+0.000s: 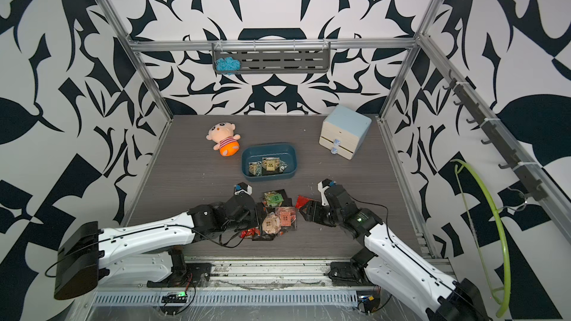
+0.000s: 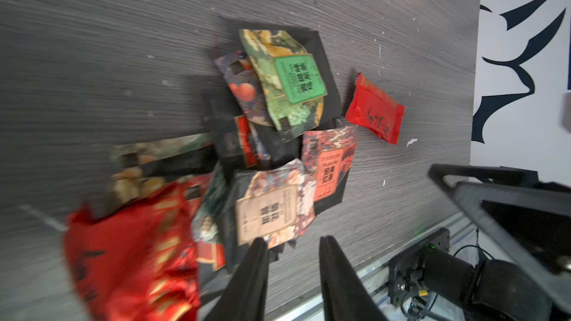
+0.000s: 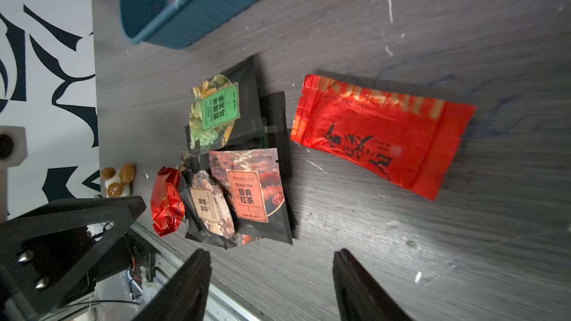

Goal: Put the tea bags into the storage box
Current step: Pick up the tea bag from the center of the board.

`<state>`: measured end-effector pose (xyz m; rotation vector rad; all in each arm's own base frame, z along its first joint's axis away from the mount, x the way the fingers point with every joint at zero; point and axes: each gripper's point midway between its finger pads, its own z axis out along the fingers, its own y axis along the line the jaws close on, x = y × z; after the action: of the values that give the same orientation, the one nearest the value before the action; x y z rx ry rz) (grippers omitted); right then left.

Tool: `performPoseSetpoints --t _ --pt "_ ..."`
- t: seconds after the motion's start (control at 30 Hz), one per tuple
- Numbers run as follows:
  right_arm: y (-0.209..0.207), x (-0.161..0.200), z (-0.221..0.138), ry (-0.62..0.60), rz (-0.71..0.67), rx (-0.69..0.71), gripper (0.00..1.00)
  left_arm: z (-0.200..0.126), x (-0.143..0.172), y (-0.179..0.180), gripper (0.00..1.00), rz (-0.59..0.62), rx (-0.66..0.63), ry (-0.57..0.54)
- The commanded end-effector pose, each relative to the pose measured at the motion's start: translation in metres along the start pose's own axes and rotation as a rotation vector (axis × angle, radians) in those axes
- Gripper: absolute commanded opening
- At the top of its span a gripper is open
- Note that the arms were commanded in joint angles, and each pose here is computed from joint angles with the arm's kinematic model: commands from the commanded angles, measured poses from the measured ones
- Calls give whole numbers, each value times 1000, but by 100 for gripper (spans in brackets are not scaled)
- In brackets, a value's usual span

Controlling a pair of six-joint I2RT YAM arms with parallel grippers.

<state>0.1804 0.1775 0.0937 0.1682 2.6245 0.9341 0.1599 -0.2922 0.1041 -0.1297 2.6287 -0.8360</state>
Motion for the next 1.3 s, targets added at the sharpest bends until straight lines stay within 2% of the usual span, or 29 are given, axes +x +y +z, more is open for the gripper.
performPoseSetpoints --t 0.0,0.27,0.6,0.87,1.13,1.27 --pt "6 -4 7 1 14 -30 66 12 -4 -22 29 -4 26 -18" --pt "4 2 29 48 20 -49 64 47 5 -26 20 3 -48 42" --pt "-1 10 40 76 15 -39 57 70 18 -14 18 -27 -89 88" --pt "-2 19 52 105 -10 -7 52 77 20 0 18 -29 -148 84" --pt "0 26 63 121 -23 13 42 80 22 3 18 -30 -155 91" --pt "7 28 66 139 -30 -3 32 80 22 4 18 -29 -158 92"
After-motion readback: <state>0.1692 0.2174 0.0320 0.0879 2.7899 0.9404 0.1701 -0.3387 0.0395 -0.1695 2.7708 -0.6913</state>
